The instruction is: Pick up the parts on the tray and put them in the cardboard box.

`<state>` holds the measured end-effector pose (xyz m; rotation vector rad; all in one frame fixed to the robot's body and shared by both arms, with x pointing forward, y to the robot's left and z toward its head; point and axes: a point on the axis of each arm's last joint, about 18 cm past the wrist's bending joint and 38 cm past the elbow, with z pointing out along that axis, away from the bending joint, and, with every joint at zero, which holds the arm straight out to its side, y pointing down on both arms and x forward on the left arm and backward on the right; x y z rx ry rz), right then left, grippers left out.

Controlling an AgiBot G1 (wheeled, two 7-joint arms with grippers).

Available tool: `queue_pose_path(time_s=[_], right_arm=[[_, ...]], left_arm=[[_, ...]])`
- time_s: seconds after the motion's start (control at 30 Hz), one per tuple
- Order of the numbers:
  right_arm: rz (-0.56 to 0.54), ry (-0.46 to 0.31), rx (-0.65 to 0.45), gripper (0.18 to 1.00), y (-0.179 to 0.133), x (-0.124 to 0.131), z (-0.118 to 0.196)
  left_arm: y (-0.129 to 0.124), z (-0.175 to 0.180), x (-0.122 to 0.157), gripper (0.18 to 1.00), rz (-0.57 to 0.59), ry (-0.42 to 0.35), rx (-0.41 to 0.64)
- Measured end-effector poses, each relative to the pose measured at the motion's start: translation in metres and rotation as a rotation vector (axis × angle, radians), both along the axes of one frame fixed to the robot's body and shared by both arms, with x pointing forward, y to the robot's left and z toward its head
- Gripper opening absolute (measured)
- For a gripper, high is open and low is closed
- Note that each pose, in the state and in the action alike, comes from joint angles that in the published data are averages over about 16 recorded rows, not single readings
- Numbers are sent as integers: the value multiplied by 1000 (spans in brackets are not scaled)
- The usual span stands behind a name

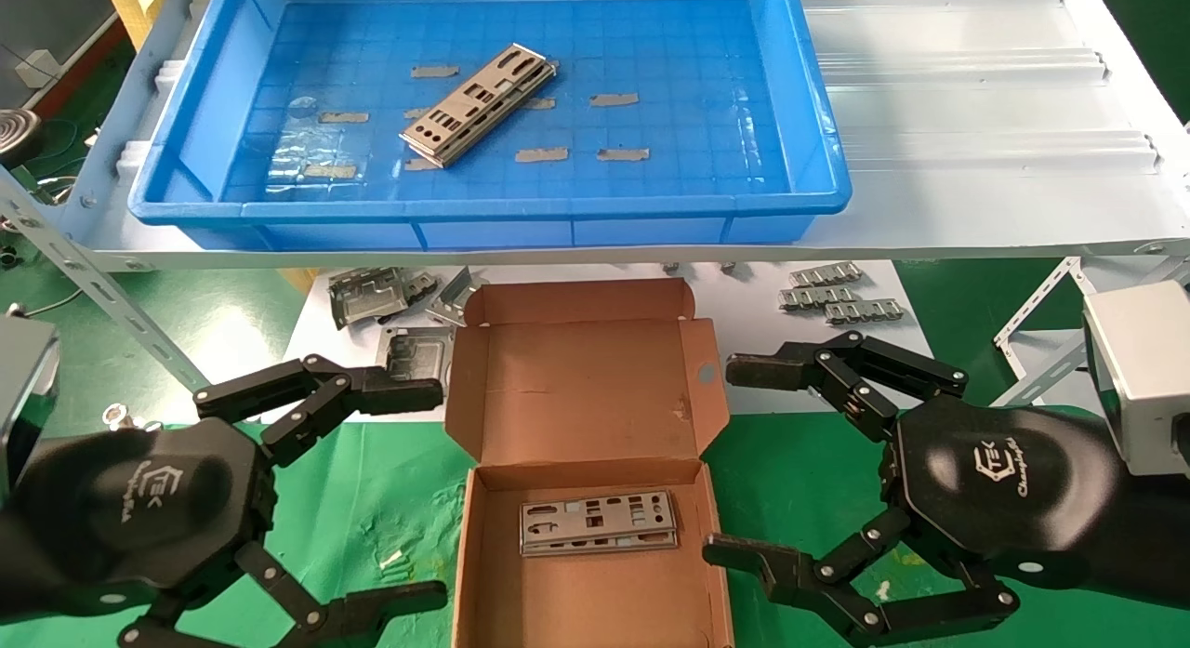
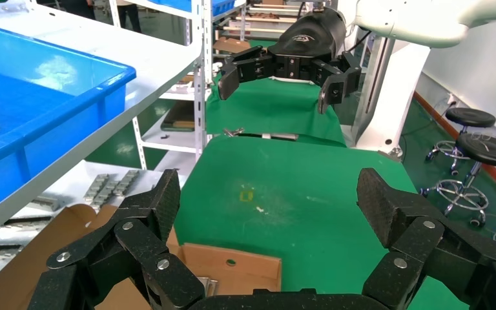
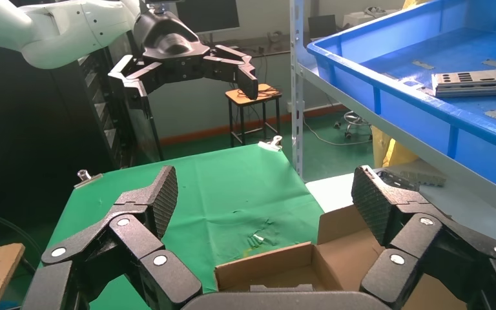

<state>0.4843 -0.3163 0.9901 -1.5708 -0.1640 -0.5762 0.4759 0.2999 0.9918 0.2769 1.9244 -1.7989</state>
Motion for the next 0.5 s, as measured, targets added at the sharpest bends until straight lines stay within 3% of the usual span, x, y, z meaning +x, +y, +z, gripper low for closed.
queue_pose_path(time_s=[0.5], right_arm=[[0,0,0,1000,0,0,0]], left_arm=[[0,0,0,1001,0,0,0]])
